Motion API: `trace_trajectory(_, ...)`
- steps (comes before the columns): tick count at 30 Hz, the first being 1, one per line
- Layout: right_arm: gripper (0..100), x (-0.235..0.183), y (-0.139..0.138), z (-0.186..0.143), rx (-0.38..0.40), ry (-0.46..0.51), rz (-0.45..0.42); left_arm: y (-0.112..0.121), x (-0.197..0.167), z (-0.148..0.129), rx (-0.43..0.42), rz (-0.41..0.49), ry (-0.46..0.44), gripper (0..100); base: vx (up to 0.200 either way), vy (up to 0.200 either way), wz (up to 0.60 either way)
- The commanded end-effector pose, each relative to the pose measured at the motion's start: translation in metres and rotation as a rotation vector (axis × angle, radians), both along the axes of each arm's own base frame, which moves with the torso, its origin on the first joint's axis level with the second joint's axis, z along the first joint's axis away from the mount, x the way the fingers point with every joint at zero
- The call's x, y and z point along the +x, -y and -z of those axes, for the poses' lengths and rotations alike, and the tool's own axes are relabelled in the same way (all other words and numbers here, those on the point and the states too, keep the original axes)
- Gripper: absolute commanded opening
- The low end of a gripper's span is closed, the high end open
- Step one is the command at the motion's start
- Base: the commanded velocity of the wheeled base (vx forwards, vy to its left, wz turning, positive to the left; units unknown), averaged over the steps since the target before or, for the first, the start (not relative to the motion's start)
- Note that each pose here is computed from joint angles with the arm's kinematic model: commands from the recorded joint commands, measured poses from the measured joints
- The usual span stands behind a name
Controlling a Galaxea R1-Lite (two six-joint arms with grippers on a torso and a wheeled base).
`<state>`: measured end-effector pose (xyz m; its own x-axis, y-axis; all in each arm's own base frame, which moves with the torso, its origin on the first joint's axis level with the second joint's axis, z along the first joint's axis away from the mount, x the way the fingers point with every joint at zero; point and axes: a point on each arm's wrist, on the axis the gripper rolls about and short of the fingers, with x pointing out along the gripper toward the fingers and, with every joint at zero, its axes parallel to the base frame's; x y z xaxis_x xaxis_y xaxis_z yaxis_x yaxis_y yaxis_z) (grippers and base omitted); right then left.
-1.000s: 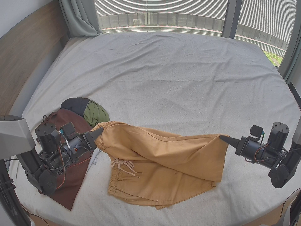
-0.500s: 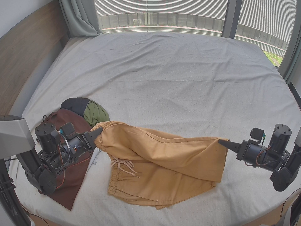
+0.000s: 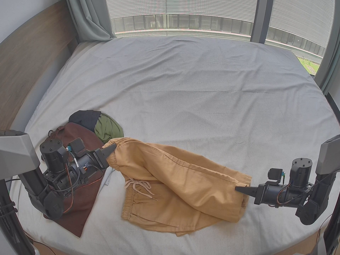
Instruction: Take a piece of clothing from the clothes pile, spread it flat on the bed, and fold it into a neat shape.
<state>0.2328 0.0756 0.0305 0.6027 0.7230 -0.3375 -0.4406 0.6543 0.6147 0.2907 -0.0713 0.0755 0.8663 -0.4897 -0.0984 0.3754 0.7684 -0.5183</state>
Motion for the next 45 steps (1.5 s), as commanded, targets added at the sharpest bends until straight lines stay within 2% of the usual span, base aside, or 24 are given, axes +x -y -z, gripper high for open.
trace_trajectory(1,0,0.001,0.0,0.017,-0.021,-0.063,-0.003,0.0,0.0,0.0,-0.001,0.001,0.0,0,0.0,0.0,0.0)
trace_trajectory(12,0,0.0,-0.001,0.018,-0.023,-0.07,-0.004,0.0,0.0,0.0,0.0,0.001,0.002,0,0.0,0.0,0.0)
trace_trajectory(13,100,0.0,-0.001,0.02,-0.026,-0.076,-0.006,0.0,0.0,0.0,0.0,0.001,0.004,0,0.0,0.0,0.0)
trace_trajectory(32,100,0.019,-0.008,0.019,0.004,-0.036,0.001,0.001,-0.001,-0.001,0.0,0.006,0.004,0,0.0,0.0,0.0)
trace_trajectory(38,100,0.021,-0.013,0.018,0.036,-0.056,0.0,0.001,-0.001,-0.001,-0.002,0.005,0.006,0,0.0,0.0,0.0)
trace_trajectory(45,100,0.023,-0.018,0.027,0.027,-0.078,-0.007,0.001,-0.001,-0.003,-0.003,0.004,0.01,0,0.0,0.0,0.0)
